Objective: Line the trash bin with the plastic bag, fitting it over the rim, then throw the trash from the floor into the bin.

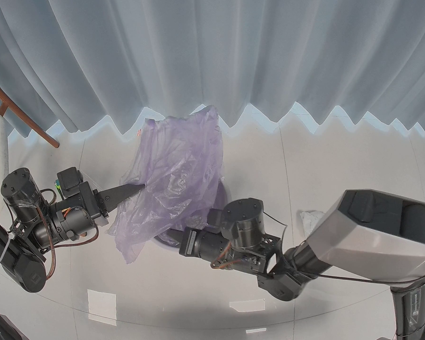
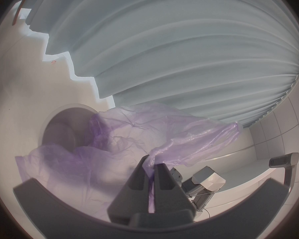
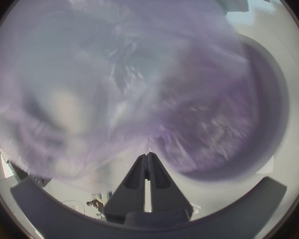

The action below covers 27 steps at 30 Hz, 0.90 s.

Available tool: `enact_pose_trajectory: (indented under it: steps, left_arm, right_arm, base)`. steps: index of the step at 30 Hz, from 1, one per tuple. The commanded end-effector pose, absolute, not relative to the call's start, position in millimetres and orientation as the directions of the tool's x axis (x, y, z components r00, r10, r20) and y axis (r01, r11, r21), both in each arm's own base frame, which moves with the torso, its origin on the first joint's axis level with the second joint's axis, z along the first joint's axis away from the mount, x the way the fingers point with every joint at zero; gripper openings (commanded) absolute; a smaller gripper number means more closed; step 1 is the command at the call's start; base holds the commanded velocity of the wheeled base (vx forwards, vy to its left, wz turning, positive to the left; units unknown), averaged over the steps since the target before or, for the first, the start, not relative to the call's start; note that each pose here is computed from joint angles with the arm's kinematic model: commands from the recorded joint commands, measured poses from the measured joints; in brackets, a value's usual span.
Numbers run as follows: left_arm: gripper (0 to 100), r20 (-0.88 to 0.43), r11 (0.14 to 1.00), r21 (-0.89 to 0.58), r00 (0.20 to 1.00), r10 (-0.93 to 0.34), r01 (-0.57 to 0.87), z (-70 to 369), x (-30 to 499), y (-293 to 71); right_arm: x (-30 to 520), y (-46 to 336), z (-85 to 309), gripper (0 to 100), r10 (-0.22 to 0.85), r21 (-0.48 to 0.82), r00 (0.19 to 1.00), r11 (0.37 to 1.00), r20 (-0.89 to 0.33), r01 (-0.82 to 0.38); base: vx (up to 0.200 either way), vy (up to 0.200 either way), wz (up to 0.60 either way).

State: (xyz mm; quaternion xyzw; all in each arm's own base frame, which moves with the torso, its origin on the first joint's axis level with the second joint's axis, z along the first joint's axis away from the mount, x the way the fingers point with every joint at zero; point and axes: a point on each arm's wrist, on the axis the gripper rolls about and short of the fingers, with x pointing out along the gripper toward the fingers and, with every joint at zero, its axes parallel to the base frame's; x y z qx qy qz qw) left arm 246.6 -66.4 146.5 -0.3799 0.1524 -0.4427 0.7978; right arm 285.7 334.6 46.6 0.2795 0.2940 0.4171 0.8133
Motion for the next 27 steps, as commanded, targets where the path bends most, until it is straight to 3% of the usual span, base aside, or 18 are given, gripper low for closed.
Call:
enact_pose_trajectory:
  steps: [1, 7, 11, 15, 23, 27]
  left_arm:
    - [0, 0.074, 0.324, -0.756, 0.566, -0.821, 0.569, 143.3, 246.1, -65.6]
    - [0, 0.041, 0.338, -0.777, 0.577, -0.816, 0.532, 141.7, 246.9, -63.0]
    - [0, 0.017, 0.334, -0.793, 0.566, -0.825, 0.51, 144.9, 240.8, -65.7]
    - [0, -0.004, 0.337, -0.804, 0.562, -0.827, 0.49, 145.7, 238.0, -66.3]
    - [0, -0.024, 0.342, -0.814, 0.56, -0.828, 0.47, 141.0, 234.6, -66.0]
    - [0, -0.033, 0.33, -0.819, 0.536, -0.844, 0.47, 138.9, 226.8, -71.0]
  right_arm:
    - [233.7, 269.7, 88.5, 0, 0.847, 0.709, 0.443, 0.504, -0.294, -0.494]
    - [254.2, 224.7, 106.2, 0, 0.796, 0.677, 0.546, 0.555, -0.263, -0.484]
    - [285.5, 215.3, 109.0, 0, 0.757, 0.595, 0.612, 0.607, -0.229, -0.527]
    - [308.4, 223.3, 98.6, 0, 0.746, 0.551, 0.633, 0.623, -0.206, -0.555]
    - [376.5, 256.1, 73.4, 0, 0.708, 0.462, 0.706, 0.627, -0.003, -0.627]
    - [397.5, 275.0, 80.4, 0, 0.701, 0.442, 0.708, 0.61, 0.087, -0.658]
  base:
    - [0.0, 0.0, 0.0]
    - [0.0, 0.0, 0.0]
    - [0.0, 0.0, 0.0]
    - [0.0, 0.0, 0.0]
    - [0.0, 0.0, 0.0]
    - [0.0, 0.0, 0.0]
